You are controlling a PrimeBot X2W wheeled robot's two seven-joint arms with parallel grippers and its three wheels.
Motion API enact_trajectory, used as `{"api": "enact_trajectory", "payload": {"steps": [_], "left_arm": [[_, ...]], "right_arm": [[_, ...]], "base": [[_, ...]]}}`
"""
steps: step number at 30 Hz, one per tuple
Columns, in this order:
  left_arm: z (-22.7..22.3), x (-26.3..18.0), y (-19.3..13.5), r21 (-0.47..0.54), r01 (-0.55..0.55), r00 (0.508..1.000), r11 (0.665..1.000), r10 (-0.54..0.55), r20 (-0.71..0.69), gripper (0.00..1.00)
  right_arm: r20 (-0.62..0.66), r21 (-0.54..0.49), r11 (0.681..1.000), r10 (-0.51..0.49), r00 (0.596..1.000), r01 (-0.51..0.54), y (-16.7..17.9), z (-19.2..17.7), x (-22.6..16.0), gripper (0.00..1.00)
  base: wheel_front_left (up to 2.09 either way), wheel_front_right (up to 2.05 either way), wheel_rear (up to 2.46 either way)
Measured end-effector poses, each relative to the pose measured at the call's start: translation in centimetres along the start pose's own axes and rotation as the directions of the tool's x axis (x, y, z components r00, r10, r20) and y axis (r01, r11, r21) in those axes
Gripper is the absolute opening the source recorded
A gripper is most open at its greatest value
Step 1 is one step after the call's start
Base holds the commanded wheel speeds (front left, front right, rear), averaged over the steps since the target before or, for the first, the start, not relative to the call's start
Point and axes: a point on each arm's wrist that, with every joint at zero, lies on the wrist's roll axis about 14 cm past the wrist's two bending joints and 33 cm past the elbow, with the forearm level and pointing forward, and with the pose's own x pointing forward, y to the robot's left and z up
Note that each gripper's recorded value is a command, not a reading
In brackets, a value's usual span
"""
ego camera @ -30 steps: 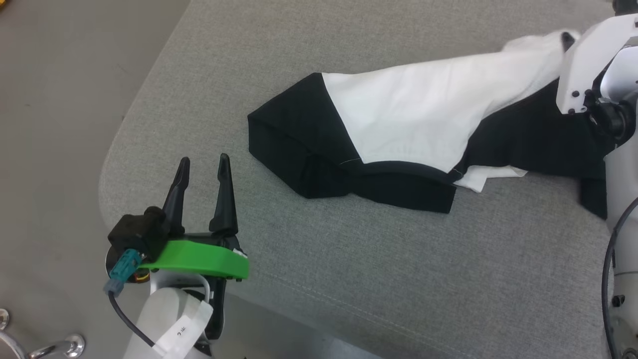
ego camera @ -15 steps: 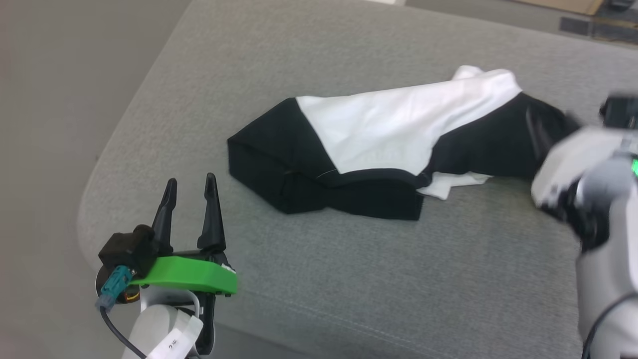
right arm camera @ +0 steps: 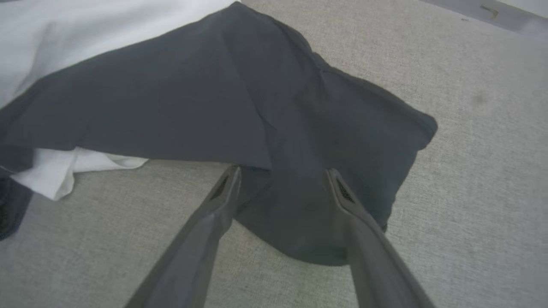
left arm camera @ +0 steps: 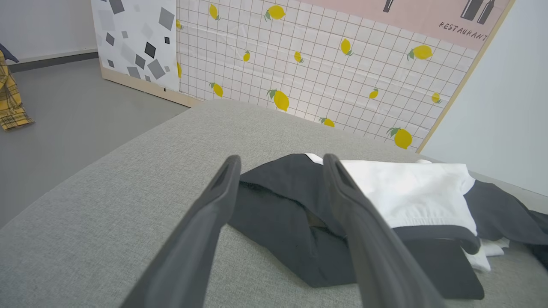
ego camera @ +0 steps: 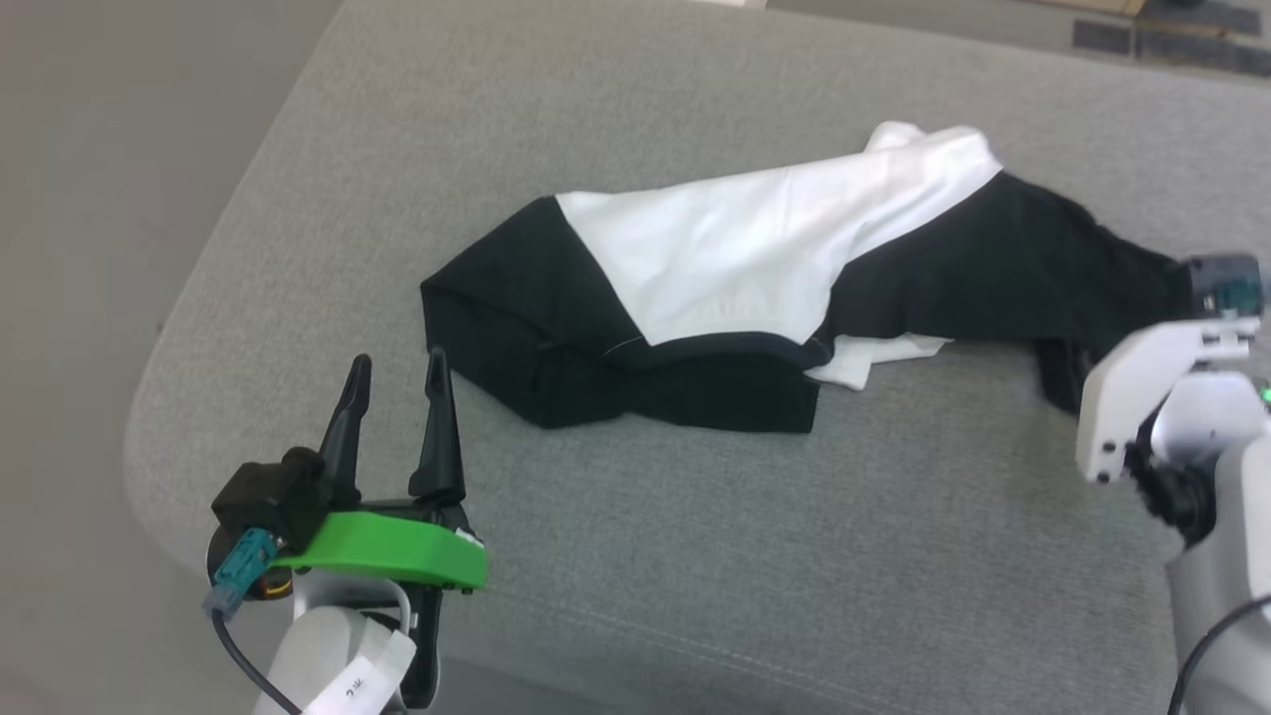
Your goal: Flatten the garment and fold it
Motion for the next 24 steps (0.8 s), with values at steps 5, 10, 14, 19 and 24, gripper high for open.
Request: {"api": "enact_trajectory", "payload": {"steps": [5,10,14,19,24], "left_arm": [[-0.6,0.1,0.8,0.005,-0.026,0.999,1.0,0.026,-0.019,1.0],[-1.2,0.0,1.6,0.017,-0.049,0.998,0.999,0.05,-0.038,1.0],[-1.4,0.0,1.9,0.021,-0.059,0.997,0.998,0.059,-0.043,1.0],[-0.7,0.2,1.3,0.013,-0.041,0.999,0.999,0.041,-0.024,1.0],[-0.1,0.1,0.8,0.005,-0.026,1.0,1.0,0.026,-0.004,1.0]], "right_arm": [[-0.047,-0.079,0.997,0.019,0.999,-0.023,1.2,0.1,2.3,1.0],[-0.109,-0.102,0.993,0.046,0.993,-0.058,2.4,-1.5,3.8,1.0],[-0.086,-0.089,0.993,0.065,0.994,-0.072,2.9,-0.9,4.3,0.0],[0.002,-0.062,0.992,0.111,0.994,-0.111,3.6,1.1,3.1,0.0],[0.066,-0.032,0.996,0.084,0.994,-0.082,0.6,2.3,-0.4,0.0]], "base": [[0.0,0.0,0.0],[0.0,0.0,0.0],[0.0,0.0,0.0],[0.0,0.0,0.0],[0.0,0.0,0.0]]}}
